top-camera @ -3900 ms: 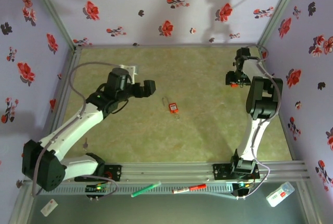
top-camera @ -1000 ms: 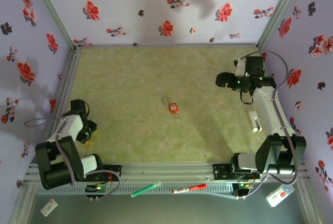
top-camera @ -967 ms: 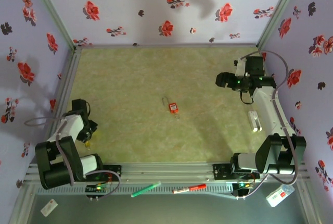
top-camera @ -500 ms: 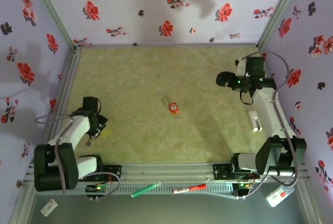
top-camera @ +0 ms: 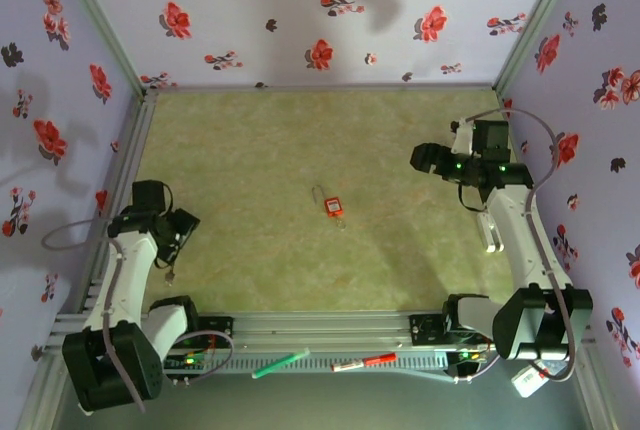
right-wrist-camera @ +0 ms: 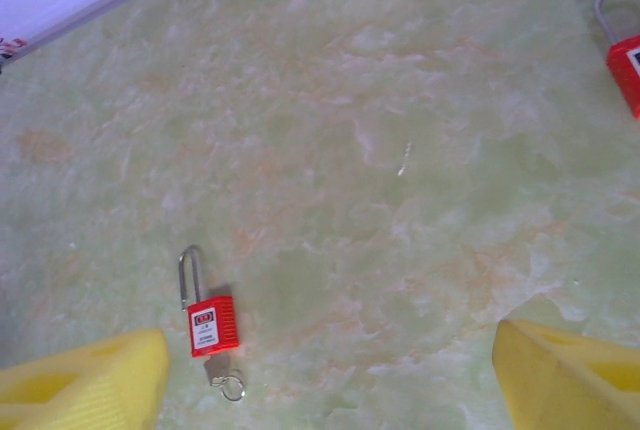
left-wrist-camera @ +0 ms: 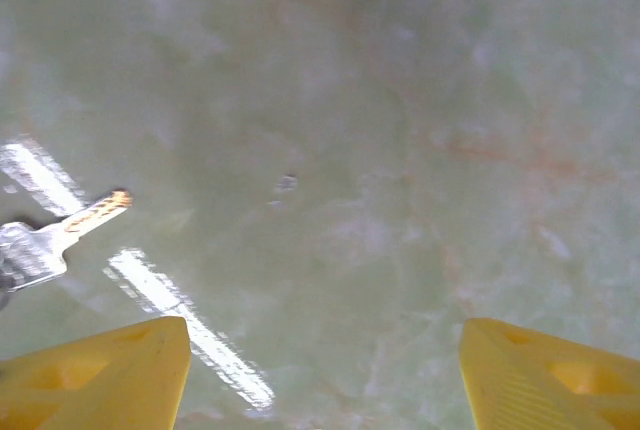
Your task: Unlock with the key
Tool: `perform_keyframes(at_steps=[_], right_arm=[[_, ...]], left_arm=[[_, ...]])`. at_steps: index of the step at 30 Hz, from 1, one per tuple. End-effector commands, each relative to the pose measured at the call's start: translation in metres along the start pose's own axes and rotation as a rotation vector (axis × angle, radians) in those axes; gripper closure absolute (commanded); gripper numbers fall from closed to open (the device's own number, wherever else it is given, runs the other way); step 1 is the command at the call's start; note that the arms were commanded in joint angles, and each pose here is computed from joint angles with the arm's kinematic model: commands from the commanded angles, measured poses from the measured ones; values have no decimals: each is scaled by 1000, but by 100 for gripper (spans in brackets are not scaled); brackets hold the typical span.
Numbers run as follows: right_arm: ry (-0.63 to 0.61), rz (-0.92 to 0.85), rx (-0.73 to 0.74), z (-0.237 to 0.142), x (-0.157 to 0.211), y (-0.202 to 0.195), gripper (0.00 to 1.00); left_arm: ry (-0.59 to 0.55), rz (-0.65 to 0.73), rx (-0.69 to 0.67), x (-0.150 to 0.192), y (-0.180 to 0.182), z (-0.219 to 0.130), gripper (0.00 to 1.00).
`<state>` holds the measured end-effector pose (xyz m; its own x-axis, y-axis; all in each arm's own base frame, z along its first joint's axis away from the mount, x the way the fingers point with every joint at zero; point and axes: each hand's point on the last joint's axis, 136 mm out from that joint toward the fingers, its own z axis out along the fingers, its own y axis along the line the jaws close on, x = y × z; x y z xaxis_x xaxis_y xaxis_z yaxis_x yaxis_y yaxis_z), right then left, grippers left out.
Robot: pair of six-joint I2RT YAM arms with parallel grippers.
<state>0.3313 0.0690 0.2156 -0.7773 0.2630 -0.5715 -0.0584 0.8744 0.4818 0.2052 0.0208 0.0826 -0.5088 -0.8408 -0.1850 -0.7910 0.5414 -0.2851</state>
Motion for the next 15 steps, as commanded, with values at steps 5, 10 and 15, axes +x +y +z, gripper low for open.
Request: perform_keyframes(at_steps=[5, 10, 15], right_arm=[[-20, 18, -96, -6, 1, 24, 13], [-36, 30, -148, -2, 3, 35, 12], [2, 18, -154, 5, 7, 36, 12]], left_arm=[[120, 30, -171, 12, 32, -7, 19], [93, -36, -301, 5, 52, 2, 9], [130, -125, -365, 16, 72, 39, 8]])
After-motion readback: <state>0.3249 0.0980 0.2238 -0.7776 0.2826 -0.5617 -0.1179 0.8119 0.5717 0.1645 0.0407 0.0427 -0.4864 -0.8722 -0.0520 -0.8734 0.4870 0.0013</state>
